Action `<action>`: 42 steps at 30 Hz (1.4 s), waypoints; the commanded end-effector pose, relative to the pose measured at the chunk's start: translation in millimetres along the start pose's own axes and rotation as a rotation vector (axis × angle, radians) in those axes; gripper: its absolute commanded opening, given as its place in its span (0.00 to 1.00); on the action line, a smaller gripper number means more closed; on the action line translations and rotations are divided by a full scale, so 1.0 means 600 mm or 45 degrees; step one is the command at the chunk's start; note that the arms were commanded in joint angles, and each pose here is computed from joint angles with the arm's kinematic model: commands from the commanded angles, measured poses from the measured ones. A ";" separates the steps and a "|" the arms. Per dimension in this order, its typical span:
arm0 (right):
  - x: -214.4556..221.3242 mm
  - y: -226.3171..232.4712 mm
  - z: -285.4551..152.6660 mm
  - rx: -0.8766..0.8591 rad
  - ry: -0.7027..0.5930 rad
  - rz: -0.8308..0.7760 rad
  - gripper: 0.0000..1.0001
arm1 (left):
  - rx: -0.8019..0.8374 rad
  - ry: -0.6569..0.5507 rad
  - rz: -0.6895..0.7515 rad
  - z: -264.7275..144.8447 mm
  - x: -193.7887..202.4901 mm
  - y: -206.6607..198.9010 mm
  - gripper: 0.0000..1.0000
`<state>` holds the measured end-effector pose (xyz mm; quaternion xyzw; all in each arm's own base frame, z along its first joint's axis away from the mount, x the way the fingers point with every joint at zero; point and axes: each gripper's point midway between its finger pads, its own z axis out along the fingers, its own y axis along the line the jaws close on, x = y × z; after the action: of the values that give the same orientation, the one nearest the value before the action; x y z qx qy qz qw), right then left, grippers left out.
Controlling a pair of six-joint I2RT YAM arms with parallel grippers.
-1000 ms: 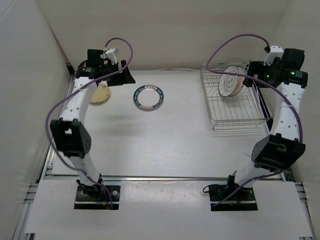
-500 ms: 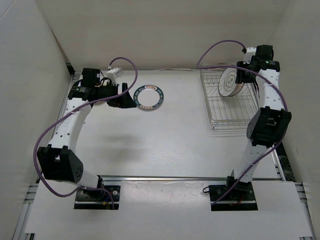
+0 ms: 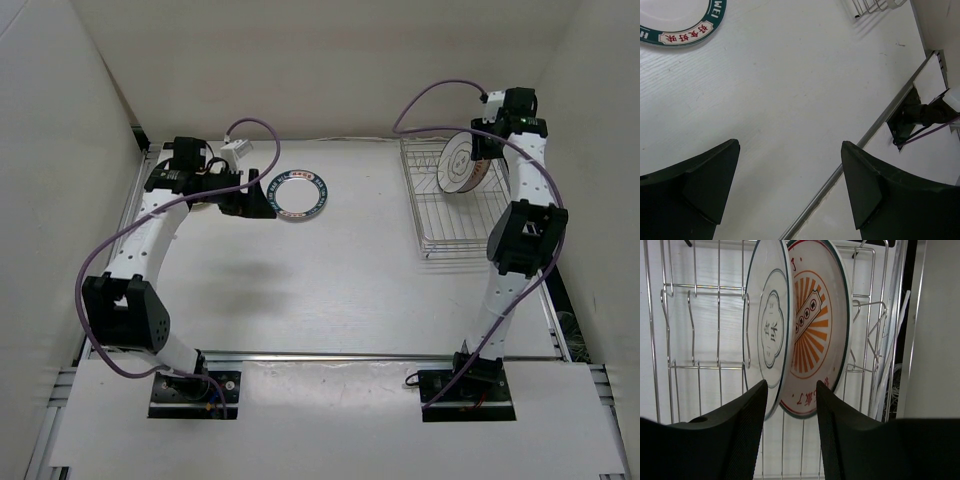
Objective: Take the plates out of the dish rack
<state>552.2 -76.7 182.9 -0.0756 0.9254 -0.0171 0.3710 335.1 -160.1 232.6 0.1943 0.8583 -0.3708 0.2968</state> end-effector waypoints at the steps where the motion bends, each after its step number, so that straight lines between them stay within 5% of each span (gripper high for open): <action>1: -0.039 -0.008 0.012 0.022 -0.093 -0.003 0.47 | 0.054 0.007 0.003 0.003 0.000 -0.006 0.93; 5: -0.044 -0.004 0.028 -0.006 -0.102 0.008 0.44 | 0.055 0.023 -0.014 0.007 0.001 -0.001 0.93; 13: -0.057 -0.003 0.029 -0.011 -0.133 0.027 0.06 | 0.056 0.043 -0.035 0.018 0.004 0.010 0.93; 16: -0.074 0.004 0.007 -0.033 -0.173 0.048 0.00 | 0.056 0.035 -0.027 0.016 -0.002 0.008 0.93; 34: -0.177 0.029 -0.191 0.142 -0.441 0.134 0.00 | 0.066 -0.004 0.014 -0.005 -0.004 -0.016 0.96; 38: -0.170 0.069 -0.245 0.029 -0.470 0.134 0.00 | 0.065 -0.013 0.012 -0.009 -0.006 -0.021 0.99; 42: -0.120 0.172 -0.273 -0.350 -0.390 0.136 0.00 | 0.107 -0.023 0.021 -0.013 -0.009 -0.034 0.99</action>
<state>504.6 -11.1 333.1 -0.0476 0.8634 0.0302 0.5013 334.5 -164.0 224.4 0.1895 0.8603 -0.3871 0.2724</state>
